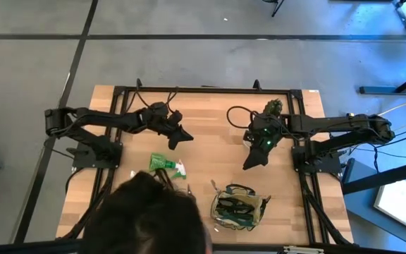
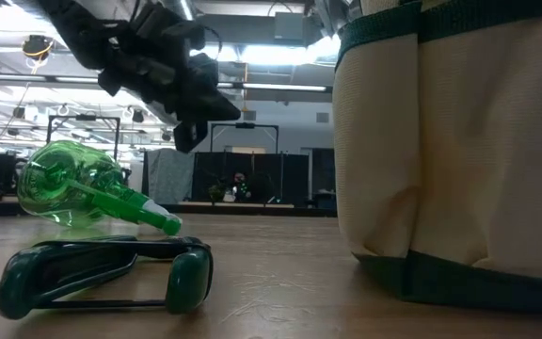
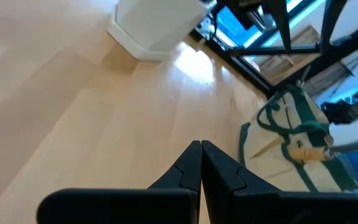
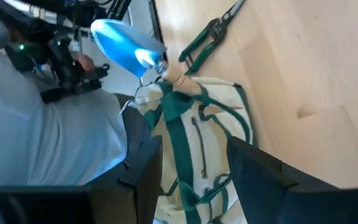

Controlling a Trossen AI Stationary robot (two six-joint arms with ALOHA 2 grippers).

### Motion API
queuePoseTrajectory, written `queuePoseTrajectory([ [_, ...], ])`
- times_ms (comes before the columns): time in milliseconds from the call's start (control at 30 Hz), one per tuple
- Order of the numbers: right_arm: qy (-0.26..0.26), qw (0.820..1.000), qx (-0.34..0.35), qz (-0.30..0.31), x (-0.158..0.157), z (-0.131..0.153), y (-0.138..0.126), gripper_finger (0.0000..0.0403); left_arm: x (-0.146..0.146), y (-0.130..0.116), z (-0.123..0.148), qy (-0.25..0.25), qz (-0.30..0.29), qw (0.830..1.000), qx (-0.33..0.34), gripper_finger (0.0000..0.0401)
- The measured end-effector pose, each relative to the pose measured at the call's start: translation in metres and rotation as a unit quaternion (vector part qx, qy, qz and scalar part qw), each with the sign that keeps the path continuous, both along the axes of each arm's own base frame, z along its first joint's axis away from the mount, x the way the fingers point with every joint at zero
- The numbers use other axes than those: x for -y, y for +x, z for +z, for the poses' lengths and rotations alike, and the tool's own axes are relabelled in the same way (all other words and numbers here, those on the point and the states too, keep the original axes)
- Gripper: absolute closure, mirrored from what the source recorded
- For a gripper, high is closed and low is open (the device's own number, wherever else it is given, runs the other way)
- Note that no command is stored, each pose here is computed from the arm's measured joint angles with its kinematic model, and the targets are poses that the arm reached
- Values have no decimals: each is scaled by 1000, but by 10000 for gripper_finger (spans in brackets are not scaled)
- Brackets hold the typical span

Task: Pick & Place Garden tools in Gardening bag
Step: Put the right hand trowel into the side pocket of the white bag

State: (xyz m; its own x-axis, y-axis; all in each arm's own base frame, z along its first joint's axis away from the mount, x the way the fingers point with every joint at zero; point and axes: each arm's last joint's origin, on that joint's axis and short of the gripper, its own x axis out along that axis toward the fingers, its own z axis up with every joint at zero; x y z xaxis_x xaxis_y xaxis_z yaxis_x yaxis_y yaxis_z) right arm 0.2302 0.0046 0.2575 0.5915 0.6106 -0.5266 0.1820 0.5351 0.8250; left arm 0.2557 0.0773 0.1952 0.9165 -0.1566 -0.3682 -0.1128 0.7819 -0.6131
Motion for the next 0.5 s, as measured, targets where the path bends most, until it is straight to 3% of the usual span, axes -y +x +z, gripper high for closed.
queuePoseTrajectory([
  [300, -11, 1000, 4, 0, -2, 0, 0, 222, -6, 6, -15, -69, -71, 995, 0, 400],
  [500, -33, 998, 32, 34, -8, 1, 1, 222, -2, 9, -14, -159, -170, 972, 17, 399],
])
